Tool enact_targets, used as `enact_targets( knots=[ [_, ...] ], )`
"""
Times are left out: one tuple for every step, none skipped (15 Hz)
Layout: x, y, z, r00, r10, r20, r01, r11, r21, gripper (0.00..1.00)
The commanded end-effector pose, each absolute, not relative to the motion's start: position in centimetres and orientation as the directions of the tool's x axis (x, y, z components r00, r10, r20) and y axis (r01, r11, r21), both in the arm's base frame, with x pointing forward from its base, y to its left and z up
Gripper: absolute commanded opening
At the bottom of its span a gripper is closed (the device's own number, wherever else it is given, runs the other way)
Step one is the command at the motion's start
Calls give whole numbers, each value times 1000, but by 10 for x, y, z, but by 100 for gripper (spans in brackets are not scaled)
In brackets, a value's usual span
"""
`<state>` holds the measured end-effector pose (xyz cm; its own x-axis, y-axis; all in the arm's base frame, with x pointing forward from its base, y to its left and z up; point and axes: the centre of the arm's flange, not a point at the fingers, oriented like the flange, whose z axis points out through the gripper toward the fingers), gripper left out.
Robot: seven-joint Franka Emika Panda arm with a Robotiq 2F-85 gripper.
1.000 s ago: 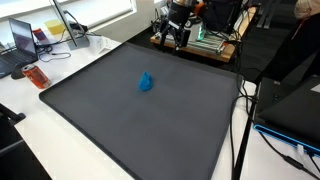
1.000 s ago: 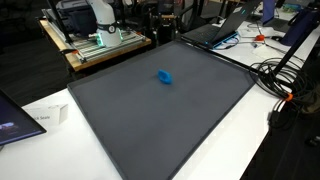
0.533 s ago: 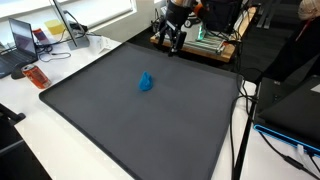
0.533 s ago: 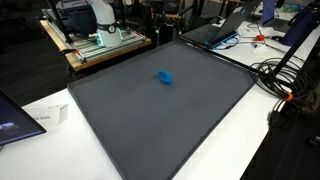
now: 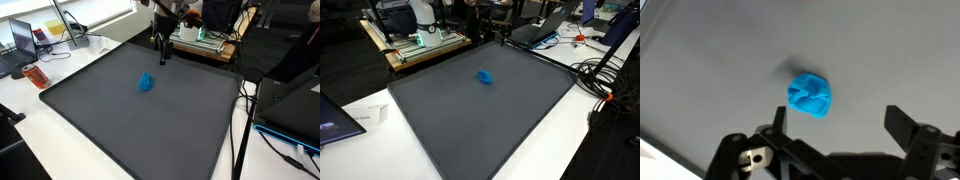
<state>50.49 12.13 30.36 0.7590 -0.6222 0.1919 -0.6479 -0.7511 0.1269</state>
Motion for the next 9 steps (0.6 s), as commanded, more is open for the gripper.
enact_targets(
  knots=[
    [558, 119, 310, 721, -685, 102, -693, -708, 138, 100],
    [563, 114, 308, 712, -698, 79, -700, -698, 149, 100],
    [571, 109, 305, 700, -711, 66, -712, -689, 138, 100],
    [574, 101, 297, 698, -714, 55, -714, -688, 130, 100],
    [575, 95, 293, 717, -693, 74, -696, -708, 121, 100],
    [527, 87, 260, 711, -696, 103, -704, -701, 117, 100],
    [533, 84, 260, 711, -696, 101, -703, -702, 111, 100],
    [537, 82, 262, 709, -697, 104, -705, -702, 103, 100],
    [540, 82, 264, 709, -697, 106, -705, -703, 96, 100]
  ],
)
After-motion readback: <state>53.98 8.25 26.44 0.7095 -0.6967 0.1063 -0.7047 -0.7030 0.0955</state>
